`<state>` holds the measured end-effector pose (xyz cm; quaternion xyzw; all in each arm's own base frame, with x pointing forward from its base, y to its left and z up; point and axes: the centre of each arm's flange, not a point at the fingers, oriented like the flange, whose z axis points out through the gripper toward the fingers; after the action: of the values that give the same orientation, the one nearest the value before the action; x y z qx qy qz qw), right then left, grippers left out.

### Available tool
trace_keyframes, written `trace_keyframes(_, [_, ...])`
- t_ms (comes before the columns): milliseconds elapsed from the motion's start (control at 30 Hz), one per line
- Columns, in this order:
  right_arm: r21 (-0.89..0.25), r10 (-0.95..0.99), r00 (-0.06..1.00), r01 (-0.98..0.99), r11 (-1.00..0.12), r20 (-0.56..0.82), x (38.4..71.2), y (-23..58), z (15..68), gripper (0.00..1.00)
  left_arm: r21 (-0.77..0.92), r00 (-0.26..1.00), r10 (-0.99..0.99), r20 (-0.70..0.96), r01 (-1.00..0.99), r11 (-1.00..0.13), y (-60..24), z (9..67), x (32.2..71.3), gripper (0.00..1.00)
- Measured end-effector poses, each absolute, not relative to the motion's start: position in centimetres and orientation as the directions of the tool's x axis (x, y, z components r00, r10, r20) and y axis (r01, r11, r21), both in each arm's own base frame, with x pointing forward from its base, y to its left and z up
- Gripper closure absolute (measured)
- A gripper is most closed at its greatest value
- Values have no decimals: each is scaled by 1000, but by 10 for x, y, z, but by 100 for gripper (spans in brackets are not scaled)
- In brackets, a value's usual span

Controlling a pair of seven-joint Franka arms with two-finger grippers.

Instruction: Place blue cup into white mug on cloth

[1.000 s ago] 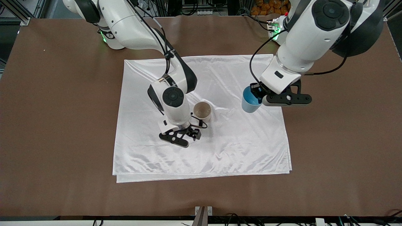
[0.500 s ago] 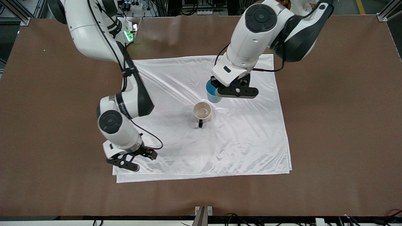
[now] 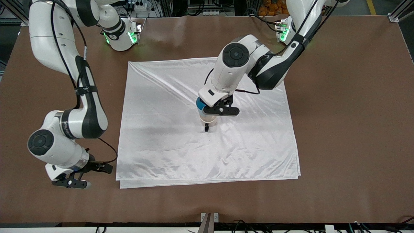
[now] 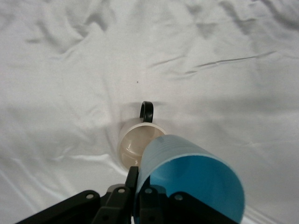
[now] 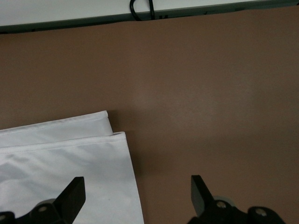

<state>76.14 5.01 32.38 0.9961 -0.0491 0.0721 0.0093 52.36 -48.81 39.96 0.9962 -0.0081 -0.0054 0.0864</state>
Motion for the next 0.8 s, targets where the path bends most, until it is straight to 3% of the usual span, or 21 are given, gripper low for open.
trace_keyframes(333, [8, -105, 993, -106, -994, 52, 736, 36, 375, 0, 111, 998, -51, -23, -48, -993, -492, 355, 524, 96])
trace_keyframes(800, [15, -91, 995, -91, -996, -45, 671, 17, 514, 0, 64, 996, -78, -40, -76, -995, -500, 325, 514, 96])
